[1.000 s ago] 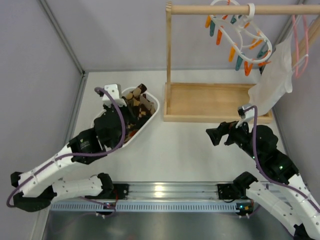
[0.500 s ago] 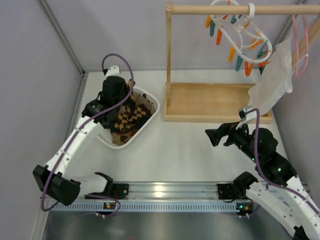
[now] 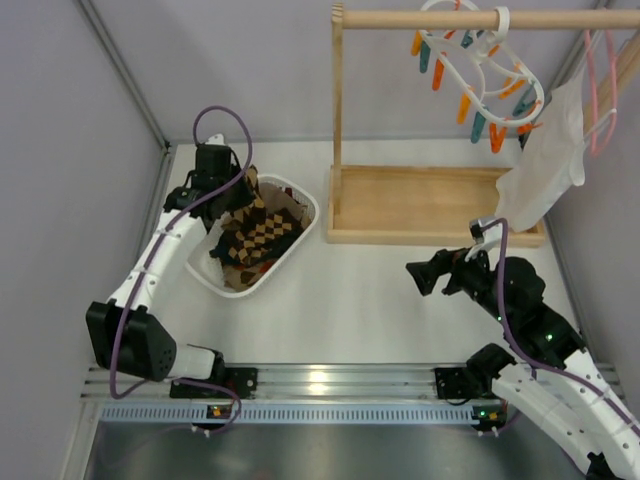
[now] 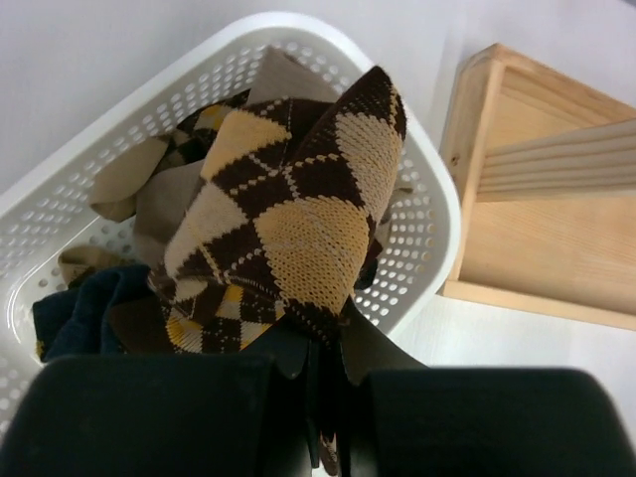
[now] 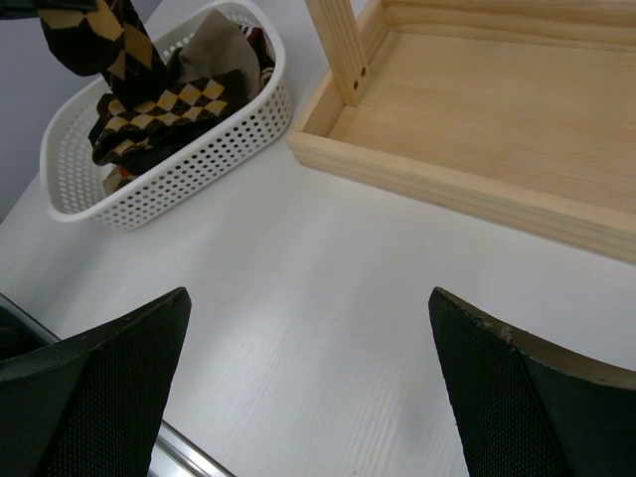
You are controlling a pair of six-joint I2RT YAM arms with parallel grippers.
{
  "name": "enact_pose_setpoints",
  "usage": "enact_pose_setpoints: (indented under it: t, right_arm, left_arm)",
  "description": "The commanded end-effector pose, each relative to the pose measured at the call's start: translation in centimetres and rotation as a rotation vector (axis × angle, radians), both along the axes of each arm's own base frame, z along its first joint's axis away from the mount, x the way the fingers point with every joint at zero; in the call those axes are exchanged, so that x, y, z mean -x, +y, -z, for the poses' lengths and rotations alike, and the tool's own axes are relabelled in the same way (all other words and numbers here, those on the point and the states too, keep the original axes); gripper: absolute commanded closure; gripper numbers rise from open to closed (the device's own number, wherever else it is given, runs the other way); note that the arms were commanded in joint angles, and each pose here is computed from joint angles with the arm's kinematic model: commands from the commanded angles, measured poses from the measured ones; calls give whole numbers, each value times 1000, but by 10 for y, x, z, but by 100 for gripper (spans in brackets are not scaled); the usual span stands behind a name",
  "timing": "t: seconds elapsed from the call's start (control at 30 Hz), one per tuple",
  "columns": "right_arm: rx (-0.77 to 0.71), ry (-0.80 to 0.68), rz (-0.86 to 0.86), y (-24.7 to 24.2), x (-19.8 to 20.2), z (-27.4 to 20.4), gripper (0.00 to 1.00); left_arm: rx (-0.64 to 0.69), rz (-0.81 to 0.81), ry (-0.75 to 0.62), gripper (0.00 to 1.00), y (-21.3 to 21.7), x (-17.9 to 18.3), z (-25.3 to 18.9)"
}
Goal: Remove the socks clipped to the hanger
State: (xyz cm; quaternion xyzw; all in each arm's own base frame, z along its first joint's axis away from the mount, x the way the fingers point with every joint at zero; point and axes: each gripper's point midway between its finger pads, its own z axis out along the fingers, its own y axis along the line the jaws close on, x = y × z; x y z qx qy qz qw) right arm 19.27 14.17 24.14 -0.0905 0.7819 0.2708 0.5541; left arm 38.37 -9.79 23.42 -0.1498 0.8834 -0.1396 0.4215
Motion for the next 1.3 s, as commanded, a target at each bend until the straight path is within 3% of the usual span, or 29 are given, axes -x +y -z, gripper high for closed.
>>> enact_pose_setpoints:
  t: [0.0,0.37,0.57,0.77,0.8,0.87,0.9,0.97,1.0,1.03,1.27]
  right_arm:
    - [-49,-44,-23,8,-2,-12,1]
    - [-66,-17,-55,17,-1,-3,1]
    - [-81,-4,-75,23,-1,1,0]
    - [-80,8,-78,24,-1,5,1]
    - [-79,7,-79,23,0,5,1]
    - [-79,4,-76,23,0,4,1]
    - [-79,2,-75,23,-1,4,1]
    - [-77,0,-74,22,-1,3,1]
    - [-74,0,-71,22,-2,3,0]
    - [-73,1,-71,22,-2,3,1]
    - [-53,-30,-32,14,-7,-5,1]
  left_arm:
    - [-35,-70,13,100,13,-6,17]
    - [-60,-10,215,100,3,-8,96]
    - [-49,59,228,94,-15,-11,100]
    - [-77,49,231,65,-15,-10,103]
    - [-79,44,215,55,-14,-10,98]
    - [-90,35,197,46,-10,-6,91]
    - [-83,30,158,36,-9,-5,76]
    - [-78,32,124,25,-8,-1,62]
    - [-75,37,109,9,-9,2,55]
    - [-69,31,70,2,-7,7,40]
    - [-120,-33,36,2,19,48,17]
